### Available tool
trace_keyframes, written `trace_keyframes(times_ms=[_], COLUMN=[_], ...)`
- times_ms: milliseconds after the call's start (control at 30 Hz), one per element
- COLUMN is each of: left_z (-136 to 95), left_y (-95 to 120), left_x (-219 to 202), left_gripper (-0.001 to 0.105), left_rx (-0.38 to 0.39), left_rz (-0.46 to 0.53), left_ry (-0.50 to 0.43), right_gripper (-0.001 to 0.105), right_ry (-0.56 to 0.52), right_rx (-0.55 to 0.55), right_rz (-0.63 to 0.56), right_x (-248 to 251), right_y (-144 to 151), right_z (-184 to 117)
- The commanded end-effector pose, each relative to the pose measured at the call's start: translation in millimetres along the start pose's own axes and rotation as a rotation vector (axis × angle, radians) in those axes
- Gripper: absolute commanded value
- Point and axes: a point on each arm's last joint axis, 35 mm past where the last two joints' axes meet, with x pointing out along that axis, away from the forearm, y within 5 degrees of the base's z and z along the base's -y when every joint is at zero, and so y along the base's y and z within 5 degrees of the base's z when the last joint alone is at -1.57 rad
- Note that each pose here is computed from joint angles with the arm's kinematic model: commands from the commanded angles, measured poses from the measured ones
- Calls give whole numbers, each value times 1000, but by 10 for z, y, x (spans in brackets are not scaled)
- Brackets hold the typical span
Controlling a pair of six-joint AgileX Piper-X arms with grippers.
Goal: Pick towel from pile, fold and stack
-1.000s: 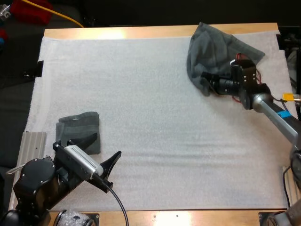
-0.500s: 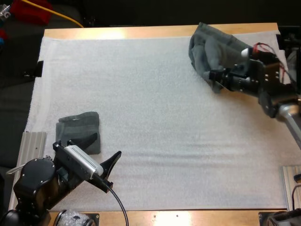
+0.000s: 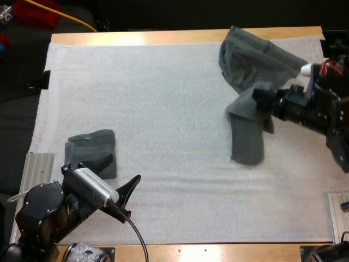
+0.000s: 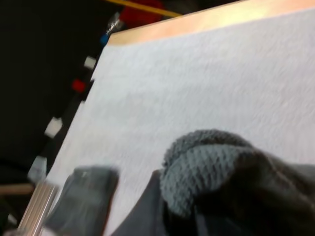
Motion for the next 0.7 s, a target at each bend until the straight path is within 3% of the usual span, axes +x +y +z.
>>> trace_keyframes(times_ms=[0, 133, 267, 667], left_z=[41, 41, 41, 41], left_y=[-12, -12, -12, -12], left_x=[-10, -10, -10, -10], left_gripper=[69, 69, 69, 69], left_rx=[-2, -2, -2, -2], left_rz=[-10, -10, -10, -10], left_ry=[-20, -20, -20, -20], right_gripper=[1, 1, 1, 1], right_ry=[0, 80, 135, 82], right_rx=[-21, -27, -50, -152], right_rz=[16, 34, -26, -294], right_x=[-72, -191, -340, -661], right_y=[72, 255, 387, 459], right_z=[16, -108, -220, -209])
